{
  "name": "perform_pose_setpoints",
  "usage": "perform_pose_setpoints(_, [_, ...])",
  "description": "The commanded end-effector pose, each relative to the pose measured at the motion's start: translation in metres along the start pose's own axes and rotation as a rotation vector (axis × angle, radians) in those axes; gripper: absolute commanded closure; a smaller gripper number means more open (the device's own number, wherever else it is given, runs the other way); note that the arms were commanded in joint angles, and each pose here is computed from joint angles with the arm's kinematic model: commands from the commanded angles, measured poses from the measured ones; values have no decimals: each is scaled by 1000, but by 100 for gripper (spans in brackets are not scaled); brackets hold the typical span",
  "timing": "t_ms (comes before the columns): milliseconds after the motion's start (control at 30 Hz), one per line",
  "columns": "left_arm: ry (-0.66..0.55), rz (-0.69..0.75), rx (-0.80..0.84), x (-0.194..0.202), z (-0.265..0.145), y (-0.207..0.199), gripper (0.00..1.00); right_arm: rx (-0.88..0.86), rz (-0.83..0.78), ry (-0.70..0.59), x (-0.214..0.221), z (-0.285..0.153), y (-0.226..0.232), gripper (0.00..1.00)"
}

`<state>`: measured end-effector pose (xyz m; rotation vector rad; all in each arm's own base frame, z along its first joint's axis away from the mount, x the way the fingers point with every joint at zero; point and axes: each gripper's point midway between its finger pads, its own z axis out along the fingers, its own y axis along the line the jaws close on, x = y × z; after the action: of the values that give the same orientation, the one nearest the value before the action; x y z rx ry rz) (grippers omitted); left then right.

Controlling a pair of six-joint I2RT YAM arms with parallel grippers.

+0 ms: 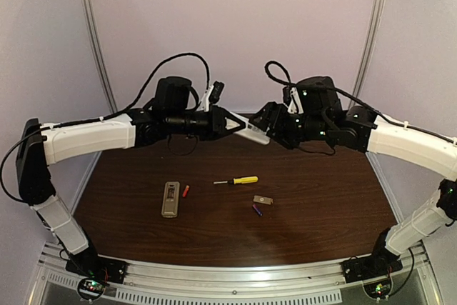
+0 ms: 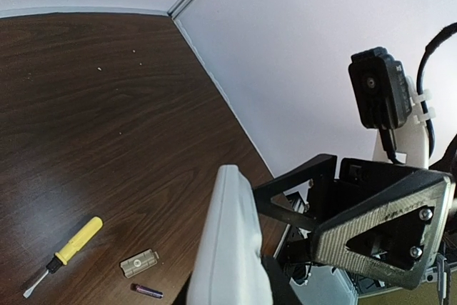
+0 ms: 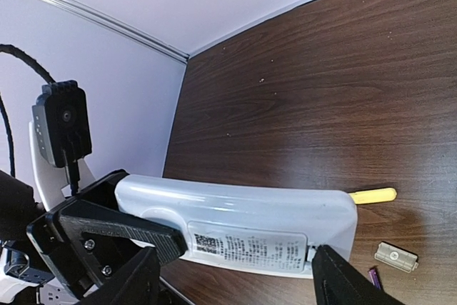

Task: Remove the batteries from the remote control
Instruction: Remove the battery cover from the remote control.

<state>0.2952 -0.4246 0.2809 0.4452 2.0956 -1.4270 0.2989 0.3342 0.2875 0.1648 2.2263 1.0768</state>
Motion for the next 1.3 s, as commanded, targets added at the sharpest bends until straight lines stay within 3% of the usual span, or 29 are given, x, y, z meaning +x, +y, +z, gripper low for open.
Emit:
perform_pose_setpoints(0, [-53, 139, 266, -16, -21, -85, 100, -155, -28, 65, 14, 7, 28, 25])
perform_pose_setpoints(1267, [-64, 253, 333, -25, -47, -121, 100, -501, -122, 10, -2, -36, 96, 24])
